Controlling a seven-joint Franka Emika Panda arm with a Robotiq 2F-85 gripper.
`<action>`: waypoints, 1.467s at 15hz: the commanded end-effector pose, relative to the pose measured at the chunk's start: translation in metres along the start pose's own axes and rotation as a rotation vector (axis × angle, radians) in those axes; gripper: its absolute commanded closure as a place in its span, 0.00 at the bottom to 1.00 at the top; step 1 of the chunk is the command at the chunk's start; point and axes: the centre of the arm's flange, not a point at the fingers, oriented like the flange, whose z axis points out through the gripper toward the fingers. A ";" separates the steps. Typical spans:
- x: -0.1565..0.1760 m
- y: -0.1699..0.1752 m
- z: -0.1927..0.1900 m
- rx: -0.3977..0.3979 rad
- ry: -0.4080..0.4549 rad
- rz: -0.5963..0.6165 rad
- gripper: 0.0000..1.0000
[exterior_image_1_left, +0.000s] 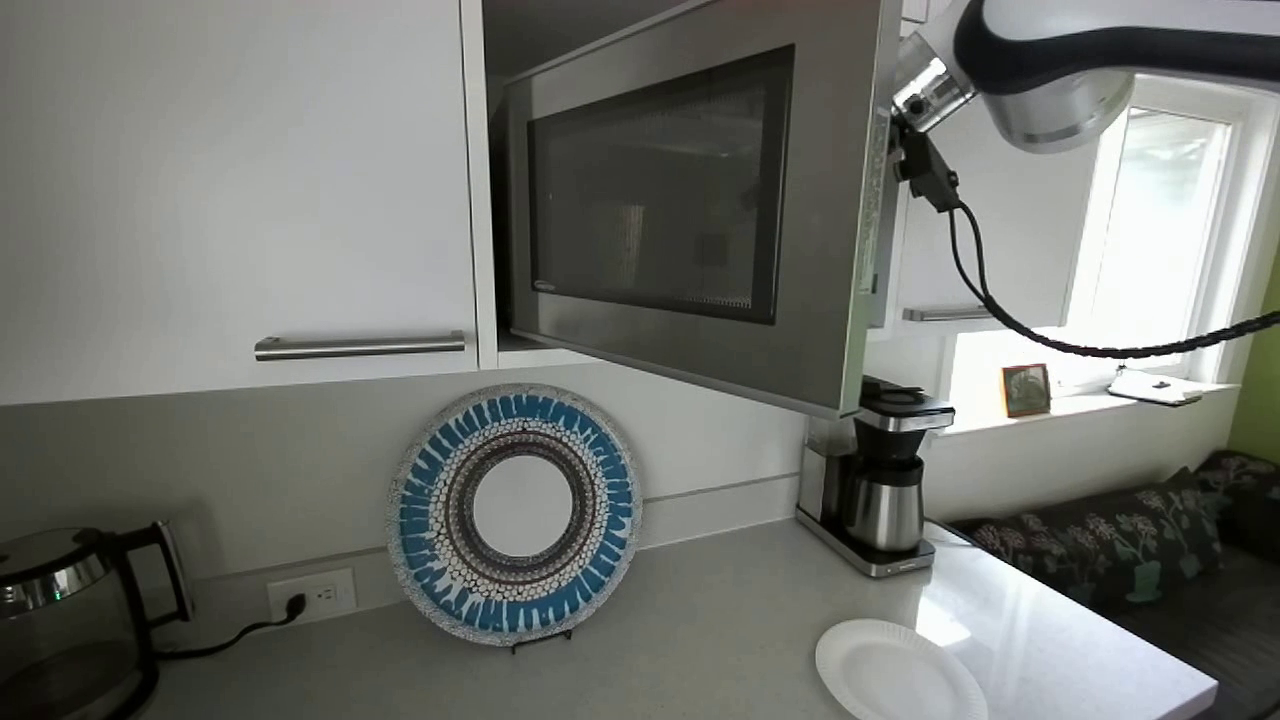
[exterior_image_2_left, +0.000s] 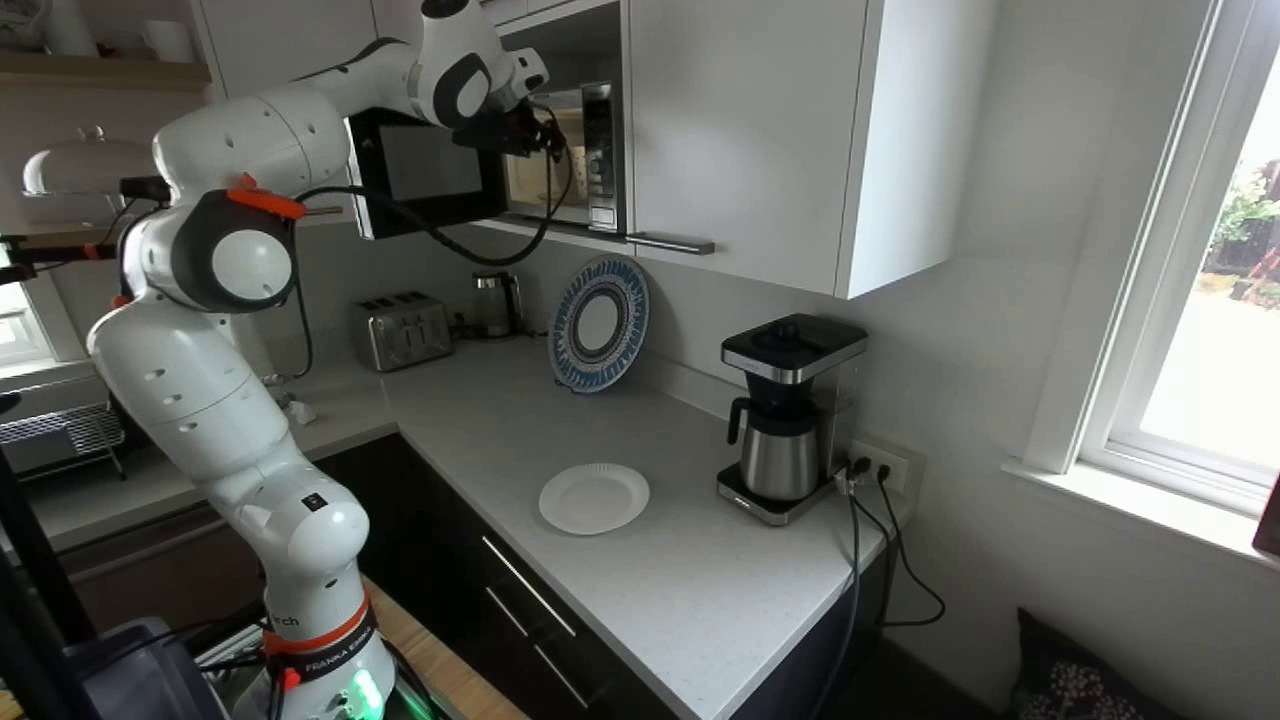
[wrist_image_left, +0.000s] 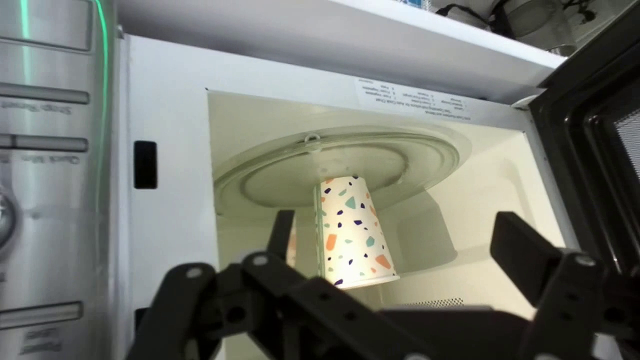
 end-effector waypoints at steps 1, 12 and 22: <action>-0.037 0.018 -0.043 0.072 -0.025 -0.033 0.00; -0.082 0.041 -0.113 -0.046 -0.055 -0.086 0.00; -0.111 0.051 -0.144 -0.012 -0.019 -0.106 0.00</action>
